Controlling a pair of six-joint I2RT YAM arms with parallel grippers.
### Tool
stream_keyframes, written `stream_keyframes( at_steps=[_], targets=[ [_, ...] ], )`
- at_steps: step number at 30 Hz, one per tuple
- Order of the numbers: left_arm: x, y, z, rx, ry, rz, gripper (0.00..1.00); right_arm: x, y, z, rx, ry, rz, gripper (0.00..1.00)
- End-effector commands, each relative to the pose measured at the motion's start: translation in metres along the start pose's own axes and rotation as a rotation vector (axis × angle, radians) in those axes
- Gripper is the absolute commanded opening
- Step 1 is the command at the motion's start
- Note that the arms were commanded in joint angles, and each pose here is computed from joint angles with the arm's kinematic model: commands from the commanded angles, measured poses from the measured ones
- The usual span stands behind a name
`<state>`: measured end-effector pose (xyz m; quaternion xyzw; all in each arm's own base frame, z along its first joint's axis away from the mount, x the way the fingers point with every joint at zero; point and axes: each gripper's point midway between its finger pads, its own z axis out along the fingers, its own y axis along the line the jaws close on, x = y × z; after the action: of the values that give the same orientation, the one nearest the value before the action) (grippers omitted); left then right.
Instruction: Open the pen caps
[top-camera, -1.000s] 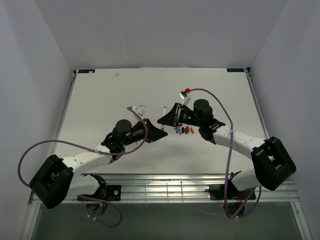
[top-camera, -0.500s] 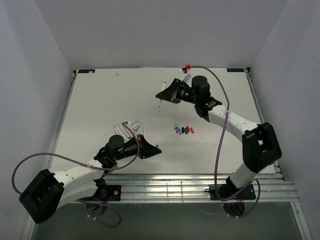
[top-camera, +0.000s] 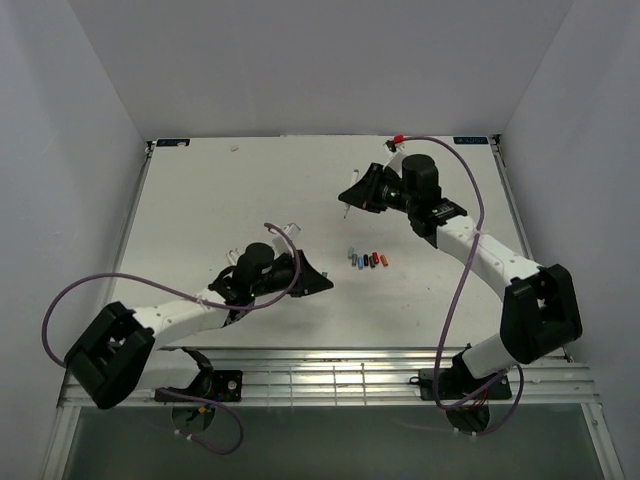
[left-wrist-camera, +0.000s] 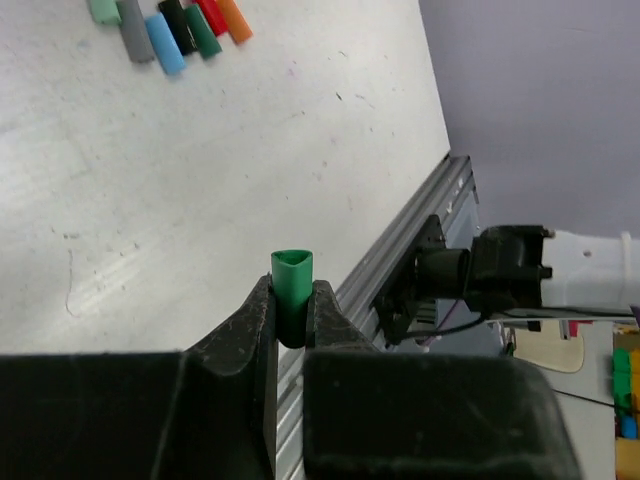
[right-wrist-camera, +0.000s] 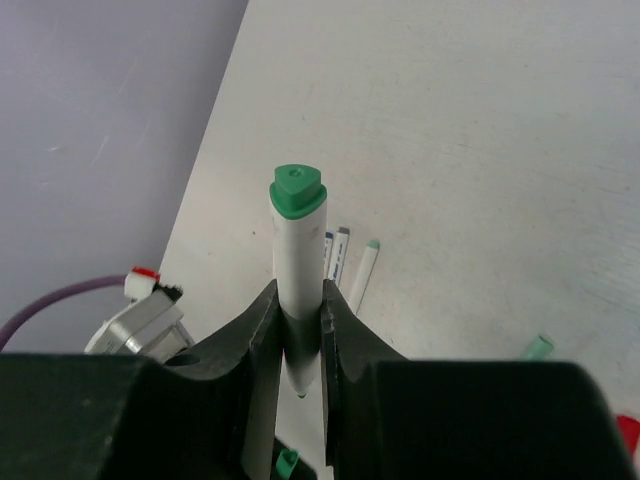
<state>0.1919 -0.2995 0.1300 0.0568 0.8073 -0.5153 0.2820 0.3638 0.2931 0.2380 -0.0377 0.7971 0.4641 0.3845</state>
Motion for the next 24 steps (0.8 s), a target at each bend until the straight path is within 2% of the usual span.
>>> stream_keyframes(
  at_steps=[1,6,10,18,21,24],
  targets=[
    [-0.018,0.018,0.023,-0.12,0.001,0.029,0.0,-0.02,0.004,-0.041,0.047,-0.092,-0.118,0.08],
    [-0.024,0.047,0.063,-0.223,0.063,0.056,0.02,-0.027,-0.014,-0.076,0.079,-0.125,-0.127,0.08],
    [-0.033,0.054,0.083,-0.242,0.088,0.061,0.02,-0.02,-0.036,-0.092,0.118,-0.134,-0.105,0.08],
    [-0.046,0.085,0.095,-0.293,0.109,0.015,0.03,-0.014,-0.06,-0.106,0.154,-0.139,-0.088,0.08],
    [-0.049,0.089,0.1,-0.281,0.123,0.013,0.05,-0.012,-0.064,-0.107,0.16,-0.136,-0.082,0.08],
    [-0.049,0.092,0.107,-0.269,0.144,0.0,0.13,-0.008,-0.069,-0.106,0.167,-0.126,-0.075,0.08]
  ],
)
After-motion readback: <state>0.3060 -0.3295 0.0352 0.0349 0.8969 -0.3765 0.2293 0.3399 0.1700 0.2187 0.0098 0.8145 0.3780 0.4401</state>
